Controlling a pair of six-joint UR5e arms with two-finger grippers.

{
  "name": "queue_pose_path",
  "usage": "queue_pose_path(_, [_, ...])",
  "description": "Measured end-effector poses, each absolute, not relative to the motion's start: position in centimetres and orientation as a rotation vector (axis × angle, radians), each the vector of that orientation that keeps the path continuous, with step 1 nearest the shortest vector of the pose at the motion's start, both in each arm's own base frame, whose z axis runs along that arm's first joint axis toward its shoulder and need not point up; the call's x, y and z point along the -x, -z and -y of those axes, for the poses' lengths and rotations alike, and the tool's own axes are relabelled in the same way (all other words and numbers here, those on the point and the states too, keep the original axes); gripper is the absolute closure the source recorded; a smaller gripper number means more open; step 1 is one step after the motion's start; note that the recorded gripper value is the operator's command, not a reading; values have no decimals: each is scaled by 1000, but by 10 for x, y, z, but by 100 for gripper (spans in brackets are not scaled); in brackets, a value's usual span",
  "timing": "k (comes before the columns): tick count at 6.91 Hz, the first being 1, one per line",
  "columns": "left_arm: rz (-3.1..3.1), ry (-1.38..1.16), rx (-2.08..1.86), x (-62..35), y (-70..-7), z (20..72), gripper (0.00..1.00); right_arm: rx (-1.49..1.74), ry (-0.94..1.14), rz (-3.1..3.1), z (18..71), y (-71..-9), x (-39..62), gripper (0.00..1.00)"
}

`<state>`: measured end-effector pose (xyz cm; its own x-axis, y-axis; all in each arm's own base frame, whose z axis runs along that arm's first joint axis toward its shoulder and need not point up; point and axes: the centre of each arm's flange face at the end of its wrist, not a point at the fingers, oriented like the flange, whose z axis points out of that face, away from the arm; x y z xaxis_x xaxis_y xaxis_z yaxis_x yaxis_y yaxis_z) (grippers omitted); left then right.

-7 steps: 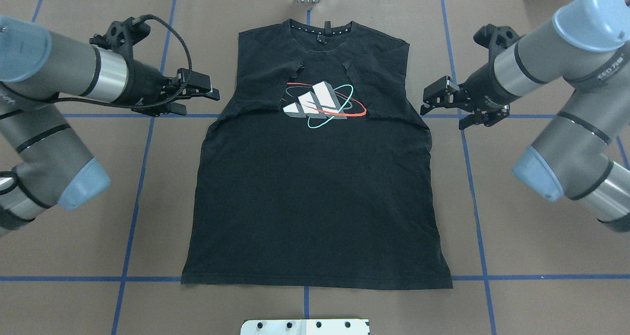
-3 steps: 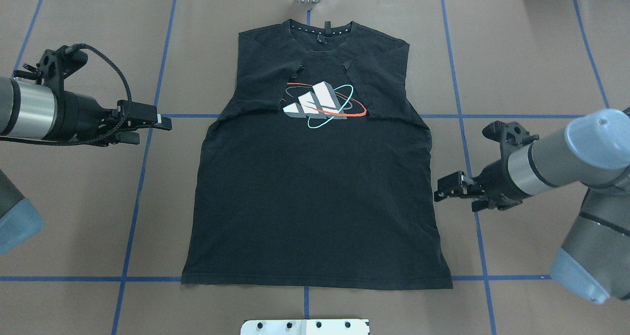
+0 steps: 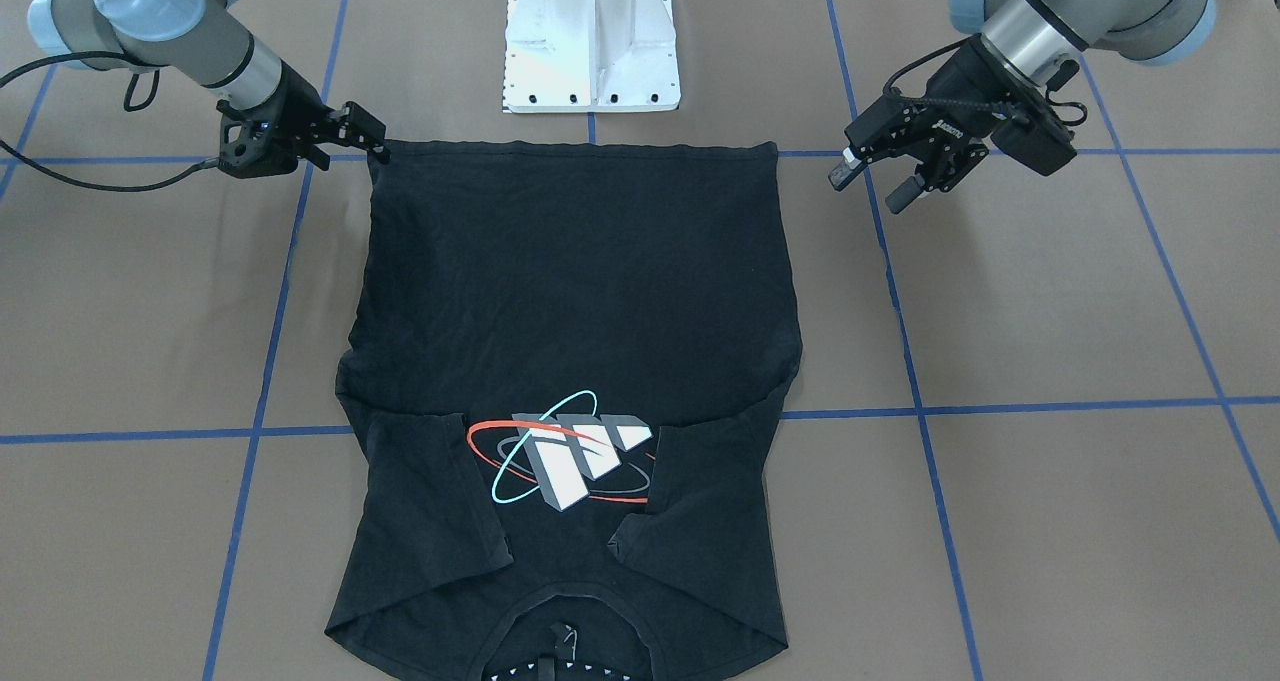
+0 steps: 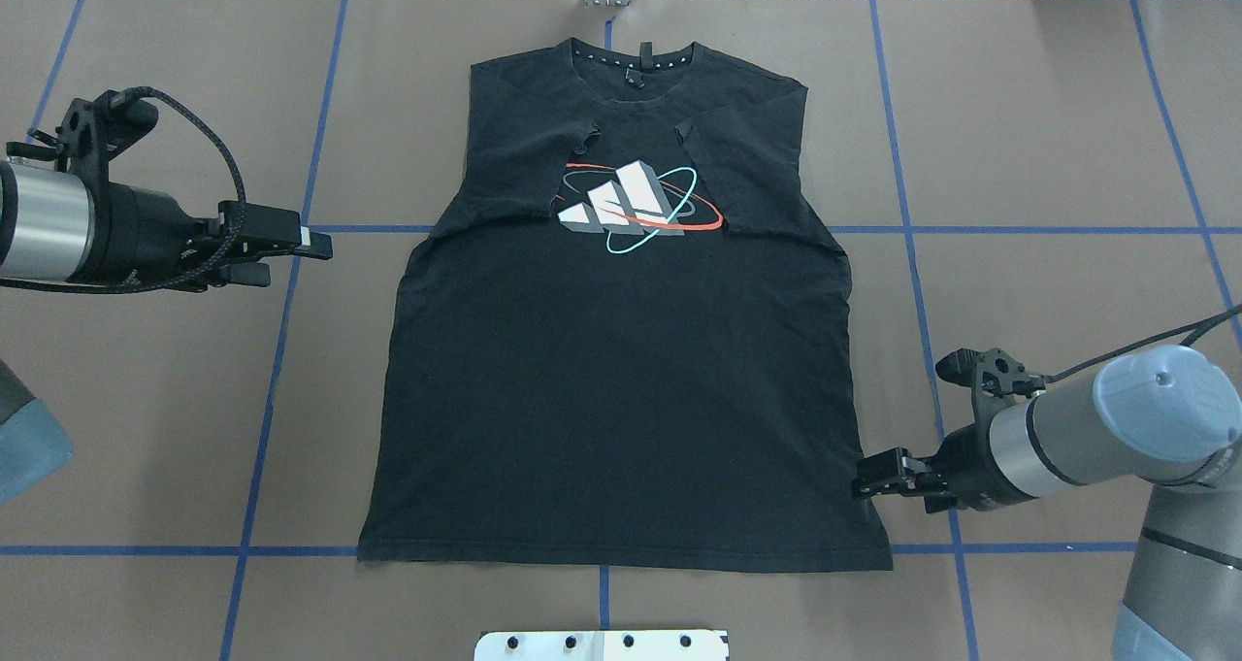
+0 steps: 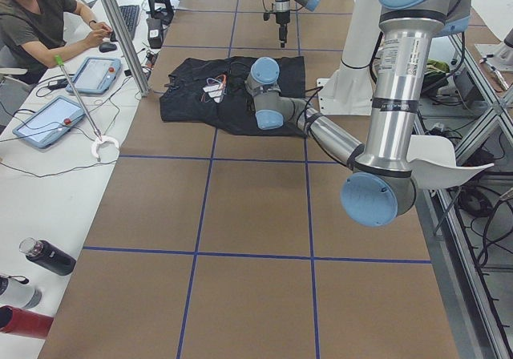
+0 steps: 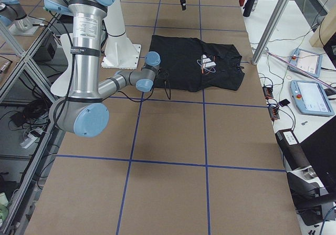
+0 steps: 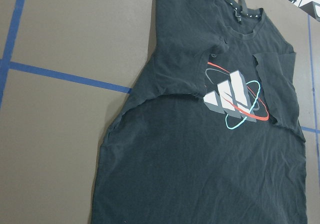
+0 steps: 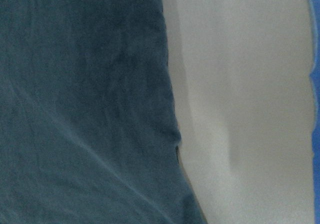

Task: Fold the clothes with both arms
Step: 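Withdraw both grippers outward and move the right gripper toward the hem corner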

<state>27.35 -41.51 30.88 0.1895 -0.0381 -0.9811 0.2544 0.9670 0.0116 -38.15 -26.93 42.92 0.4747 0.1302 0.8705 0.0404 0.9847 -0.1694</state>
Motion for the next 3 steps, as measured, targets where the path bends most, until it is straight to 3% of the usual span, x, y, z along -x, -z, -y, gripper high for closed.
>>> queue_pose_path(3, [-1372, 206, -193, -272, -306, 414, 1, 201, -20, 1059, 247, -436, 398, 8])
